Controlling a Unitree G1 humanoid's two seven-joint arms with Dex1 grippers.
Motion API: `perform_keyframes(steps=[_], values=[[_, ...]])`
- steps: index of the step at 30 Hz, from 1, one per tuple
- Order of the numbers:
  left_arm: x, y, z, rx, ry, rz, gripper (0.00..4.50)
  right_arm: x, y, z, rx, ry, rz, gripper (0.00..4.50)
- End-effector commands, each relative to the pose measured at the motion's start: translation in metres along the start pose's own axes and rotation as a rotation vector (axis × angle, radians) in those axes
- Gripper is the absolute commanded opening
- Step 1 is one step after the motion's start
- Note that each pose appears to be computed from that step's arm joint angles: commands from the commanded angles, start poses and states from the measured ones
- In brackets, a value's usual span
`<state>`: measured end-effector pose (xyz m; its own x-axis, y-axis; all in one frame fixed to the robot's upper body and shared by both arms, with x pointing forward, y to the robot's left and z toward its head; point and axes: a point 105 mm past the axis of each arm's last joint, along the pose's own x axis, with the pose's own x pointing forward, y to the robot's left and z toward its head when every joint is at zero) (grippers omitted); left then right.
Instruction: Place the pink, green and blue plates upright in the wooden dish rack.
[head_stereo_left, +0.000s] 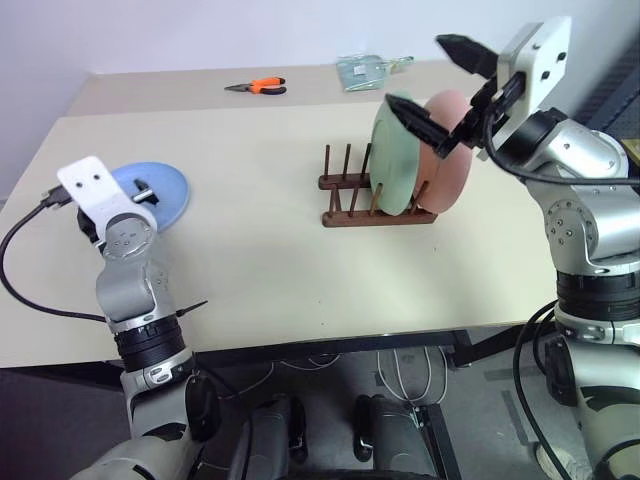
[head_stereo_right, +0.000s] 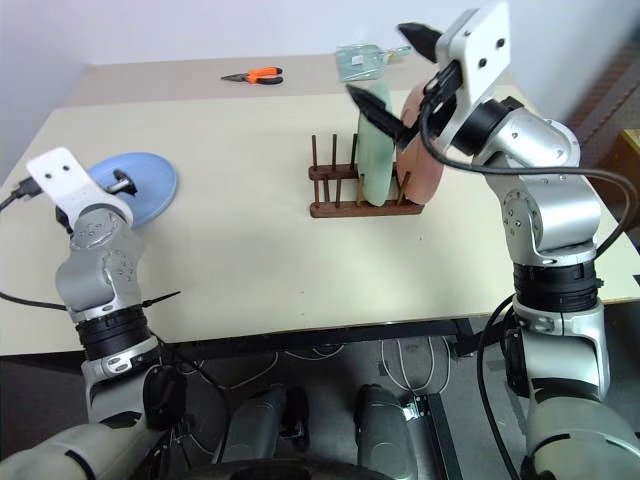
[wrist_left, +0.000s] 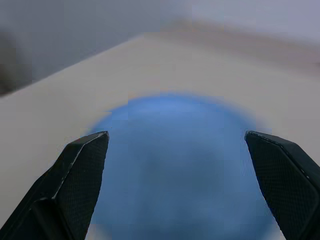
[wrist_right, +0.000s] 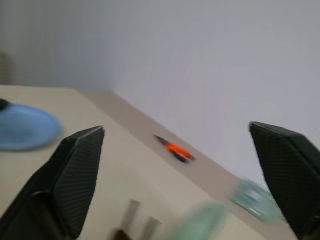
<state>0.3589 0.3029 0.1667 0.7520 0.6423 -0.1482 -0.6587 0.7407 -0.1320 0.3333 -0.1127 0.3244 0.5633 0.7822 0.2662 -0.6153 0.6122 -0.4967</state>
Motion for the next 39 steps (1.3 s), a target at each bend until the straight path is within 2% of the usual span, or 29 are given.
perform_keyframes(steps=[1, 4, 6, 9, 16, 21, 24, 27, 31, 34, 37, 39], values=[[0.008, -0.005, -0.003, -0.067, 0.103, -0.020, 4.49, 0.005, 0.046, 0.004, 0.070, -0.033, 0.181, 4.48], [0.018, -0.008, -0.025, -0.148, 0.247, -0.050, 4.49, 0.006, 0.069, -0.010, 0.093, -0.002, 0.226, 4.48], [0.024, -0.010, -0.031, -0.193, 0.290, -0.070, 4.49, 0.005, 0.075, -0.017, 0.103, 0.016, 0.229, 4.48], [0.031, -0.012, -0.037, -0.274, 0.339, -0.077, 3.66, 0.002, 0.081, -0.031, 0.093, 0.059, 0.224, 4.50], [0.029, -0.016, -0.040, -0.276, 0.339, -0.078, 0.05, -0.001, 0.076, -0.041, 0.063, 0.089, 0.173, 4.50], [0.024, -0.027, -0.030, -0.198, 0.255, -0.143, 0.05, -0.001, 0.077, -0.045, 0.057, 0.091, 0.170, 4.50], [0.018, -0.033, -0.005, -0.272, 0.130, -0.187, 0.05, 0.000, 0.077, -0.045, 0.050, 0.087, 0.166, 4.50], [0.010, -0.012, 0.021, -0.338, -0.016, -0.064, 0.90, 0.001, 0.076, -0.045, 0.040, 0.086, 0.165, 4.50], [-0.005, 0.012, 0.028, -0.408, -0.040, 0.119, 2.78, 0.000, 0.076, -0.046, 0.039, 0.089, 0.169, 4.50], [-0.015, 0.024, 0.024, -0.424, -0.014, 0.226, 4.26, -0.001, 0.076, -0.048, 0.041, 0.091, 0.173, 4.50], [-0.016, 0.035, 0.004, -0.473, 0.097, 0.317, 4.26, 0.000, 0.076, -0.049, 0.041, 0.092, 0.176, 4.50], [-0.012, 0.036, -0.008, -0.490, 0.158, 0.311, 4.26, 0.000, 0.077, -0.050, 0.039, 0.093, 0.180, 4.50]])
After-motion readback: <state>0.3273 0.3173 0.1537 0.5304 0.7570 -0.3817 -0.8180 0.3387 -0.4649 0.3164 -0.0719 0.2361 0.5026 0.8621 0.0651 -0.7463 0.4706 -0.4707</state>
